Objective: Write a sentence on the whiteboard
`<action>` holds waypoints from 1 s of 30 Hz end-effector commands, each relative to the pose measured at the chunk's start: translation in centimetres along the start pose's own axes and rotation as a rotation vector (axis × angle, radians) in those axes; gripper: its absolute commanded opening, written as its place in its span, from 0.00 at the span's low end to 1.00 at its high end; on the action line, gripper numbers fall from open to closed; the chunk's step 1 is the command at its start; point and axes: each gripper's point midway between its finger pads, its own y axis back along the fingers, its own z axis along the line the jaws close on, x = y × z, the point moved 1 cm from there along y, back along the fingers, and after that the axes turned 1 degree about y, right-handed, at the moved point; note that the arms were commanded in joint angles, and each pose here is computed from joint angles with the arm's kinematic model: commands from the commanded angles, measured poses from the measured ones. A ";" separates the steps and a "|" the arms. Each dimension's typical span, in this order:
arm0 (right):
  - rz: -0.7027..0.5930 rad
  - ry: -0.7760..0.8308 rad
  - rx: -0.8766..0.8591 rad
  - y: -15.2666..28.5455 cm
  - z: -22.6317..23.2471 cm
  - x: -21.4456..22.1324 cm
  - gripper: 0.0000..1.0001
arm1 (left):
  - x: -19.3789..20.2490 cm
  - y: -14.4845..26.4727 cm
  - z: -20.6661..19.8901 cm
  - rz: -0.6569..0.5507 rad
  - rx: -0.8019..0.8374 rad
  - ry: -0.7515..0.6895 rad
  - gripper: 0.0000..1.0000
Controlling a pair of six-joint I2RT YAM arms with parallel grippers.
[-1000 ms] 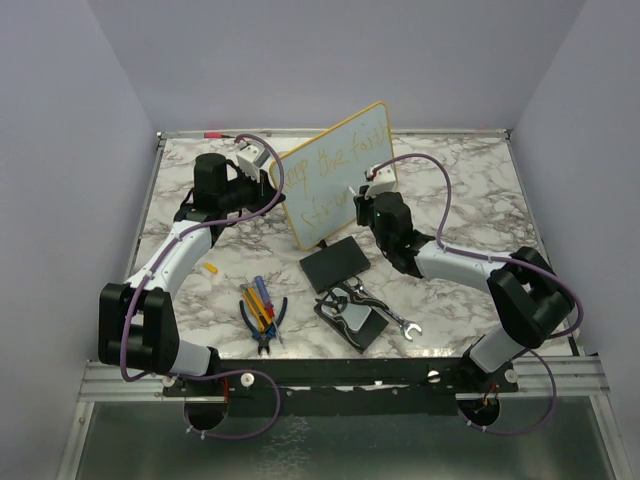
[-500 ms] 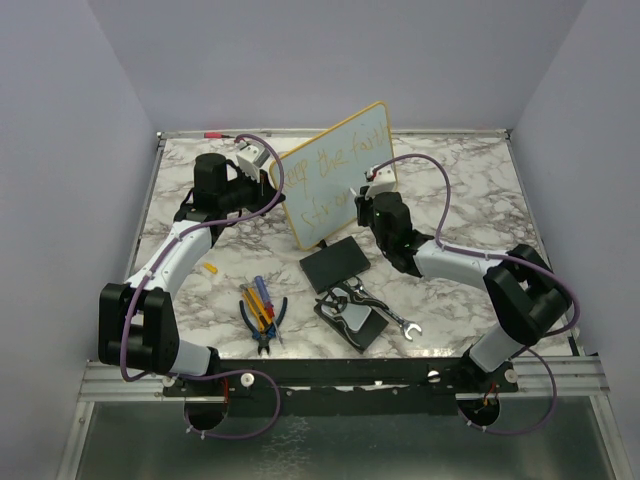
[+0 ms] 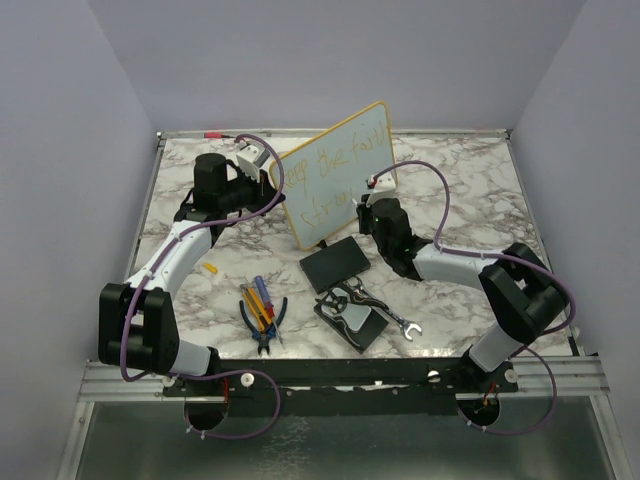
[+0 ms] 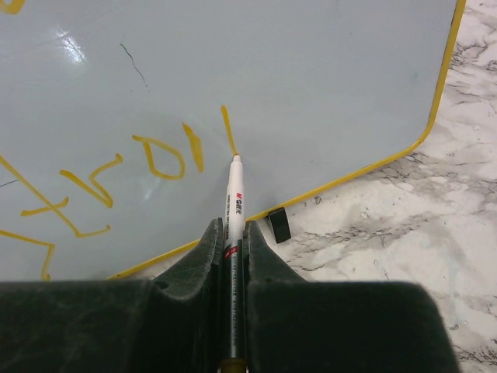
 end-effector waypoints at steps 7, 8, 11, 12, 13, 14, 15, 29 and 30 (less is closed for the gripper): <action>-0.013 -0.006 -0.016 0.7 0.0 -0.6 0.01 | 4.6 -0.1 -1.2 0.142 0.040 0.055 0.00; -0.021 -0.005 -0.017 0.8 0.0 -1.0 0.01 | 4.6 -0.1 -1.2 0.142 0.040 0.055 0.00; -0.045 0.001 -0.002 0.9 -0.3 -2.0 0.01 | 4.5 -0.2 -1.2 0.140 0.042 0.053 0.00; -0.051 0.005 0.000 0.9 -0.3 -2.3 0.01 | 4.6 -0.1 -1.2 0.141 0.041 0.056 0.00; -0.057 0.006 -0.001 0.9 -0.3 -2.7 0.01 | 4.6 -0.1 -1.2 0.140 0.041 0.055 0.00; -0.064 0.004 -0.009 1.0 -0.2 -3.1 0.01 | 4.5 -0.1 -1.2 0.140 0.040 0.055 0.00; -0.070 0.006 -0.024 1.2 0.1 -3.3 0.01 | 4.5 -0.1 -1.2 0.139 0.039 0.054 0.00; -0.081 0.019 -0.135 1.5 1.9 -4.2 0.01 | 4.6 -0.1 -1.2 0.141 0.040 0.057 0.00; -0.081 0.021 -0.135 1.4 1.9 -4.2 0.01 | 4.6 -0.2 -1.1 0.142 0.039 0.057 0.00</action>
